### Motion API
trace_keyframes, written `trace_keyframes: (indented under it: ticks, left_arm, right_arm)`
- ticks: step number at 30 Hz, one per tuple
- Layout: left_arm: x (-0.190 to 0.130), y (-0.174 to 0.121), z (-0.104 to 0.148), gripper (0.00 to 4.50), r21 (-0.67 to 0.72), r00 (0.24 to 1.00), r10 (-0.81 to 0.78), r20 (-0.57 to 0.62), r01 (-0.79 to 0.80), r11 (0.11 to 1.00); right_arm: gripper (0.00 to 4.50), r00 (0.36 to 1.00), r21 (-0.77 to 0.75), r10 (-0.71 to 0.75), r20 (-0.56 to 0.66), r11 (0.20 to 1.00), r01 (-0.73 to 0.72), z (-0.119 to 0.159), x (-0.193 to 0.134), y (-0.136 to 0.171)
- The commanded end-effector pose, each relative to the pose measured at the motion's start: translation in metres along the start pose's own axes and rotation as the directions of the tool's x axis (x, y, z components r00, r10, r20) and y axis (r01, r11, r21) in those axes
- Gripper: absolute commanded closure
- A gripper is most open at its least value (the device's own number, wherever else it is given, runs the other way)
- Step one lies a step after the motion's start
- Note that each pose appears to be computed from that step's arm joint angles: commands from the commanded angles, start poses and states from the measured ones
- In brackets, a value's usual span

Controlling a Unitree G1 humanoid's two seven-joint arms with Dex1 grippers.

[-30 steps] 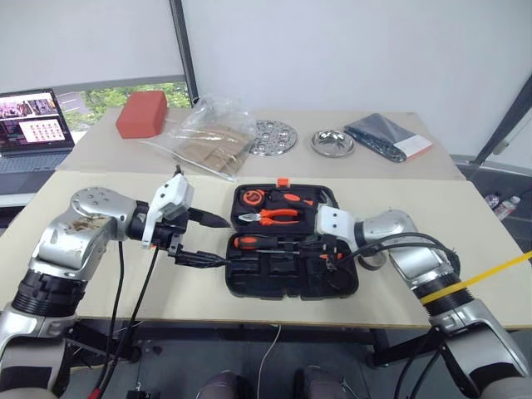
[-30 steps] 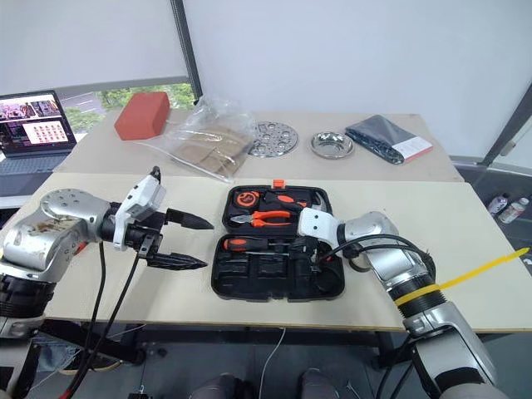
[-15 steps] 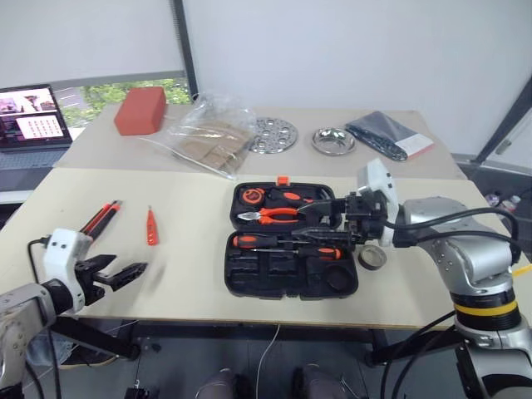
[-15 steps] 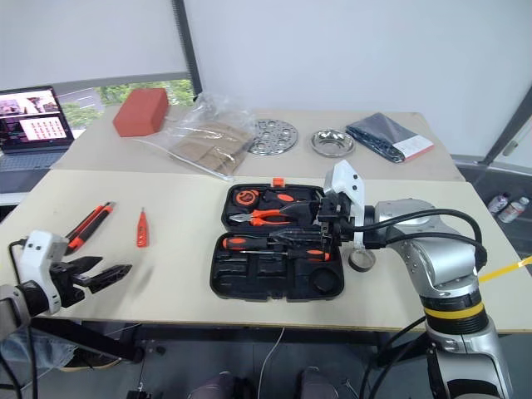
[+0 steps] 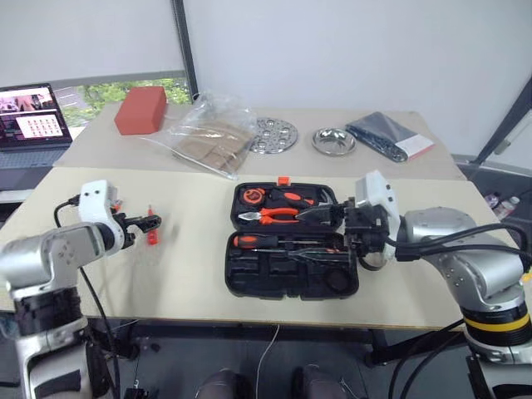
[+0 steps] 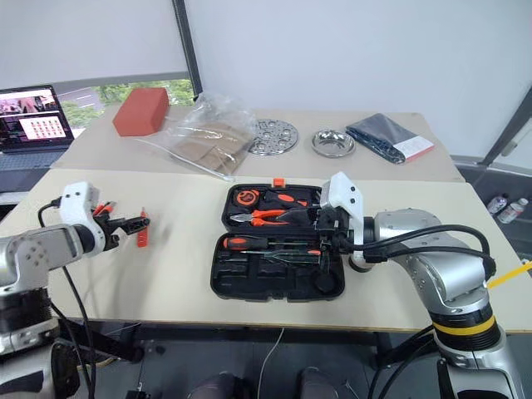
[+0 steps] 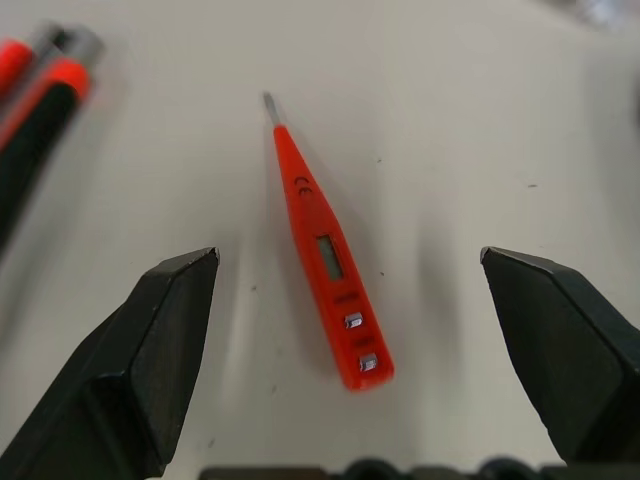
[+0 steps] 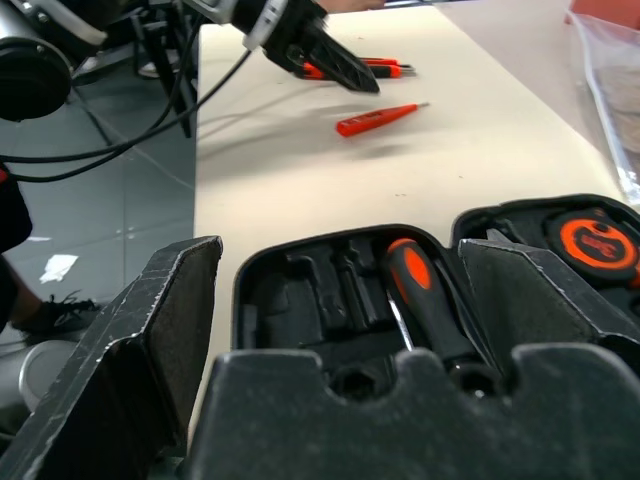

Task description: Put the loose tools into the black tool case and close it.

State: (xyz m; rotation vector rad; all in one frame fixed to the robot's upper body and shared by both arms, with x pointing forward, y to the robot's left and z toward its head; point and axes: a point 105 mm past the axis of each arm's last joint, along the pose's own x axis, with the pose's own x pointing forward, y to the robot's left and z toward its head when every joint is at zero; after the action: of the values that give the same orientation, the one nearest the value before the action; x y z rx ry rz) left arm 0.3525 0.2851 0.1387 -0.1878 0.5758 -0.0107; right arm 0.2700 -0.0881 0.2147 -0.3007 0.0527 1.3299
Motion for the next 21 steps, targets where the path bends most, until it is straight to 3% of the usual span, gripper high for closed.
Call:
trace_keyframes:
  ticks: [1,5,11,14,16,17,19,21]
  left_arm:
    - [0.014,0.001,-0.004,0.26,0.005,0.996,0.047,-0.077,-0.047,0.999]
    - [0.026,0.004,-0.012,1.54,-0.013,0.989,0.078,-0.125,-0.08,0.997]
    - [0.034,0.009,-0.016,3.92,-0.012,0.986,0.08,-0.144,-0.083,0.996]
    - [0.03,0.014,0.002,4.09,0.021,0.993,0.068,-0.097,-0.066,0.998]
    - [0.021,-0.004,0.036,4.09,0.194,0.996,-0.087,0.017,0.082,0.978]
    - [0.013,-0.019,0.048,4.09,0.323,0.978,-0.207,0.039,0.183,0.929]
    - [-0.01,-0.058,0.051,4.09,0.522,0.881,-0.47,-0.053,0.425,0.739]
    - [-0.034,-0.089,0.044,4.09,0.643,0.743,-0.639,-0.2,0.592,0.486]
  right_arm:
    - [0.02,0.999,-0.047,-0.026,0.03,0.999,0.027,0.01,-0.004,0.005]
    - [0.0,0.999,-0.042,-0.039,0.031,0.998,0.041,0.009,-0.006,0.007]
    - [0.0,0.999,-0.021,-0.037,0.033,0.999,0.038,0.008,-0.009,0.012]
    - [0.0,1.0,0.003,-0.023,0.021,1.0,0.023,0.005,-0.013,0.017]
    - [0.0,1.0,0.028,-0.009,-0.011,1.0,0.01,0.0,-0.018,0.022]
    - [0.0,1.0,0.038,-0.001,-0.03,0.999,0.002,-0.003,-0.021,0.025]
    - [0.0,0.997,0.043,0.012,-0.077,0.999,-0.009,-0.01,-0.027,0.032]
    - [0.0,0.994,0.038,0.005,-0.11,0.999,0.0,-0.015,-0.032,0.035]
